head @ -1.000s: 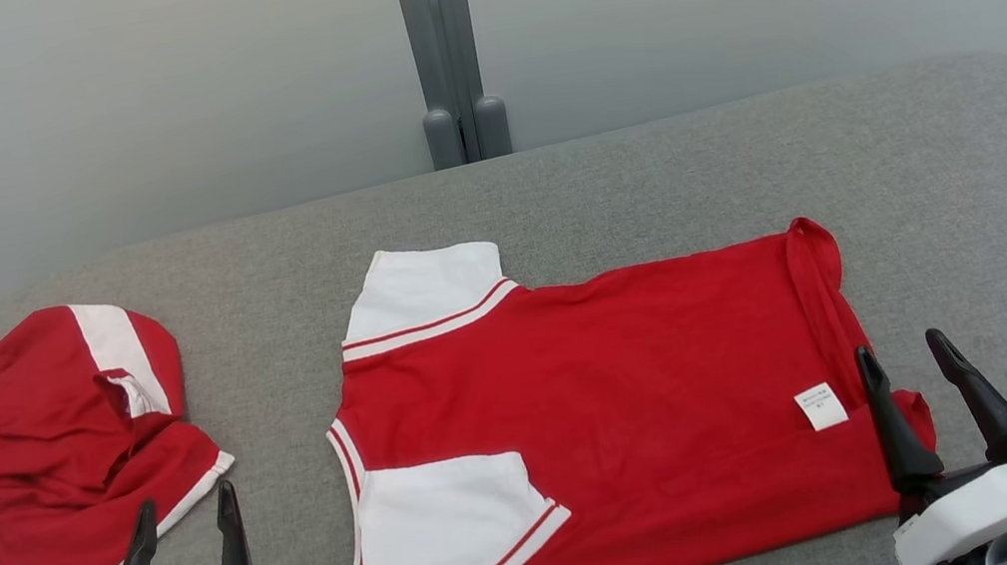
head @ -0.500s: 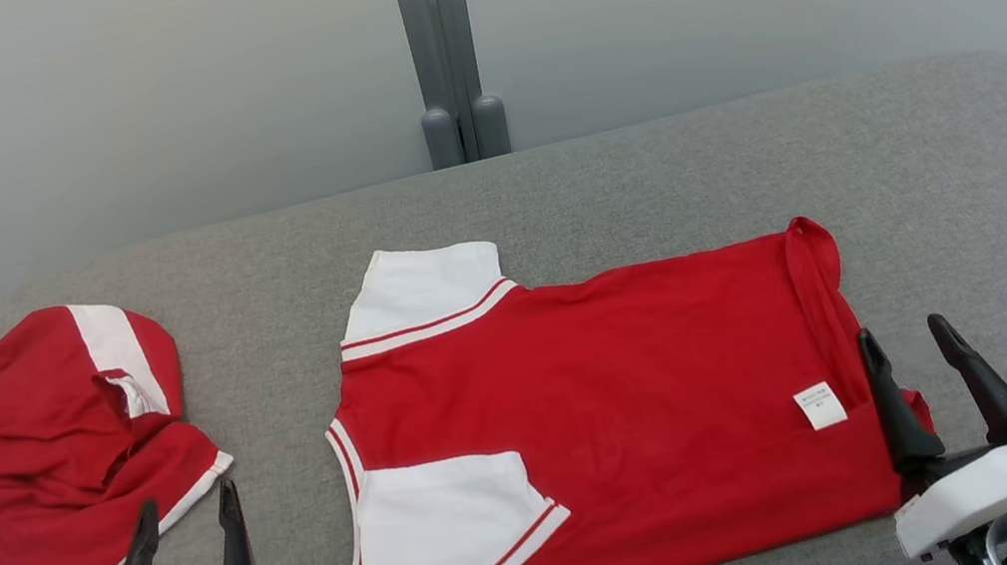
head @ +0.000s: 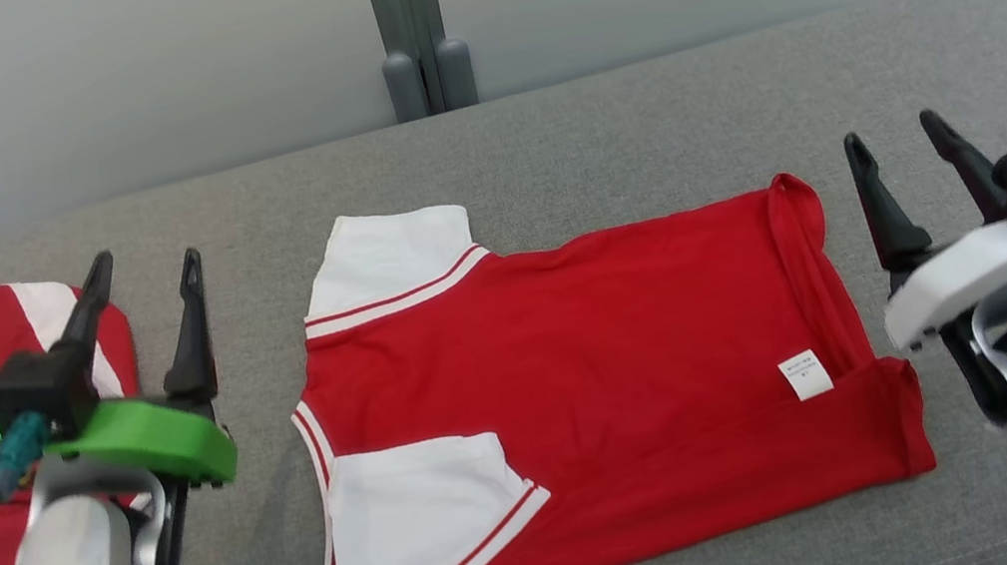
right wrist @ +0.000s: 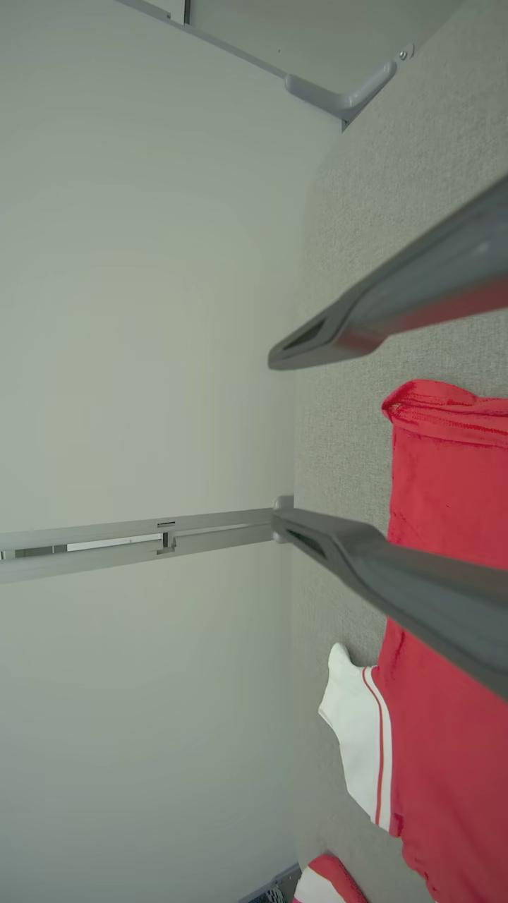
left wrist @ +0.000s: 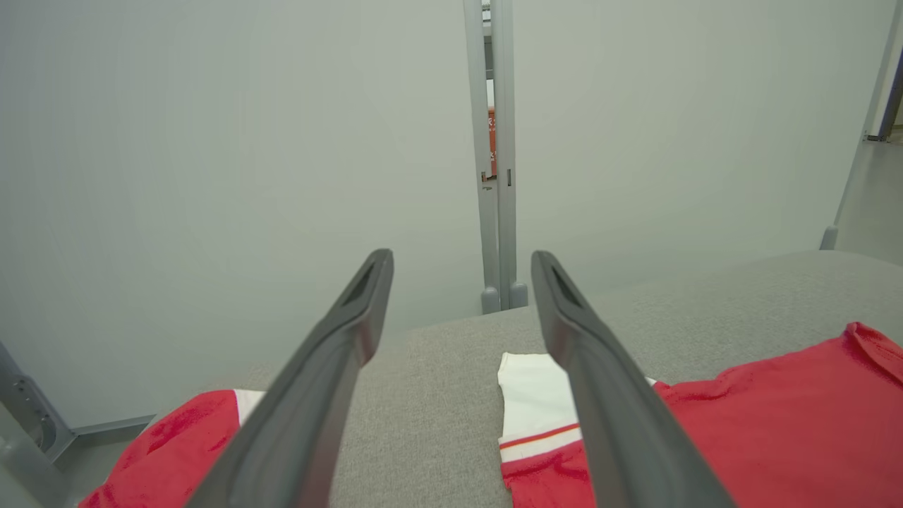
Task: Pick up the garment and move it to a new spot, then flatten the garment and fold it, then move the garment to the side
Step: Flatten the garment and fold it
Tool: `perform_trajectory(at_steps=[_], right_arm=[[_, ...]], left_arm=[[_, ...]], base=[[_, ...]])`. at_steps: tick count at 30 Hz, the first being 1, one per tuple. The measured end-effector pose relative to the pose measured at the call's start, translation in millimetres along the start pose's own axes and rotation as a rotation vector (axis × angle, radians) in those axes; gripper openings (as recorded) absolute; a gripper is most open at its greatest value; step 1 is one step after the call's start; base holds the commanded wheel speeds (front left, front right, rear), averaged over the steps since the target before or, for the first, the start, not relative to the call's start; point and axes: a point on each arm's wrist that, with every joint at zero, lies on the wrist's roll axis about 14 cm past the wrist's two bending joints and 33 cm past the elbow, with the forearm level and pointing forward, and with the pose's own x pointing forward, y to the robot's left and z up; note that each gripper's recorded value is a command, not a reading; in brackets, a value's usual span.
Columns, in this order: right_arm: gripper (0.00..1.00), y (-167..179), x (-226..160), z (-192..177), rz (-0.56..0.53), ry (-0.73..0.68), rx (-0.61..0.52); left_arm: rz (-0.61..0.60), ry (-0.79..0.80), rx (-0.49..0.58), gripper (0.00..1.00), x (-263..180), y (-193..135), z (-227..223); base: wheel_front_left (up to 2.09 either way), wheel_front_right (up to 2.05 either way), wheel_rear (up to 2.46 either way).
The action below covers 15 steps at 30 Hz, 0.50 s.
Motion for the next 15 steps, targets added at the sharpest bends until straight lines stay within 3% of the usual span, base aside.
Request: perform_trajectory(at_steps=[7,15], right_arm=[[1.00,-14,57,-3,0.004,0.056,-0.048],[1.00,-34,102,-57,-0.009,0.241,-0.080]], left_arm=[[-0.081,0.032,0.047,1.00,71,-3,4],[-0.145,0.211,0.046,1.00,131,-4,-52]], base=[[0.00,0.00,0.00],[0.00,0.00,0.00]])
